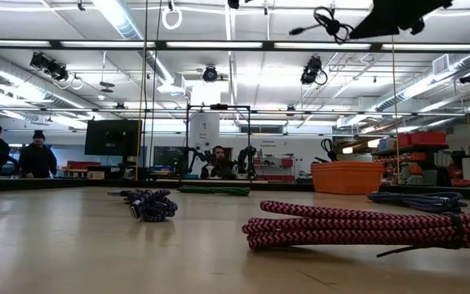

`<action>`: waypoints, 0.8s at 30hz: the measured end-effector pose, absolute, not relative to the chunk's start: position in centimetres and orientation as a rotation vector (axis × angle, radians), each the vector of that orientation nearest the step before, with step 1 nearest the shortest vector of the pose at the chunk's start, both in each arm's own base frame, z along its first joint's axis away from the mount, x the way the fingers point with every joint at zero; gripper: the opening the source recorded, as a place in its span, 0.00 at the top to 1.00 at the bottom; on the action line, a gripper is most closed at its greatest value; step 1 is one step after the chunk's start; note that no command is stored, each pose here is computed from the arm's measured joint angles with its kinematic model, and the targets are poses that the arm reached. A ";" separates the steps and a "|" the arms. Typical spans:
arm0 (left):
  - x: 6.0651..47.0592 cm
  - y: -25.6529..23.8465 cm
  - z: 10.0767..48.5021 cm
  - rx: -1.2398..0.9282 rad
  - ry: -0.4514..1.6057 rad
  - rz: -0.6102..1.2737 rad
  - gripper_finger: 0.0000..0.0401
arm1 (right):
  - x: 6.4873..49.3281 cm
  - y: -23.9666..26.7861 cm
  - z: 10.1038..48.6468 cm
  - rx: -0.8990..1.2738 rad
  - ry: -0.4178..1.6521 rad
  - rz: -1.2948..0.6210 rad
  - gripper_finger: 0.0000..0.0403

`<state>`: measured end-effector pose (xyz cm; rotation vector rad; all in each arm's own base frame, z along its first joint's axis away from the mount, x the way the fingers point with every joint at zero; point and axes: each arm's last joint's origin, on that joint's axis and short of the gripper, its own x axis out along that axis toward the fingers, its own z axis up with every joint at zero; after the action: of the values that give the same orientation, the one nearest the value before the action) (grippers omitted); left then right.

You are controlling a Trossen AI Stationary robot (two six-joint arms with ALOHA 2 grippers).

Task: Pick & Place USB Port
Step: Put the black charger cable into the orange bin

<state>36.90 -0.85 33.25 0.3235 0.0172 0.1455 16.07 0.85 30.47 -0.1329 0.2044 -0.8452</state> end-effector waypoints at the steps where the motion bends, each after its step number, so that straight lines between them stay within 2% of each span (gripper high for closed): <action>1: 36.9 -0.9 33.2 0.324 0.023 0.144 0.79 | 15.9 0.8 30.2 -0.127 0.217 -0.866 1.00; 9: 36.9 -1.0 32.5 0.267 0.088 0.097 0.79 | 14.5 0.3 27.8 -0.062 0.314 -1.019 1.00; 13: 36.8 -1.3 31.9 0.225 0.138 0.006 0.79 | 13.4 0.0 26.8 -0.043 0.313 -1.126 1.00; 19: 36.7 -2.1 31.2 0.201 0.204 -0.049 0.79 | 13.2 -0.5 26.2 0.027 0.284 -1.187 1.00; 24: 36.6 -3.3 31.1 0.205 0.217 -0.084 0.79 | 13.4 -1.6 23.1 0.032 0.288 -1.265 1.00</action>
<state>36.56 -3.27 31.05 0.2054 0.2167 -0.0838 13.44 -1.58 23.13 0.0318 0.2875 -1.2650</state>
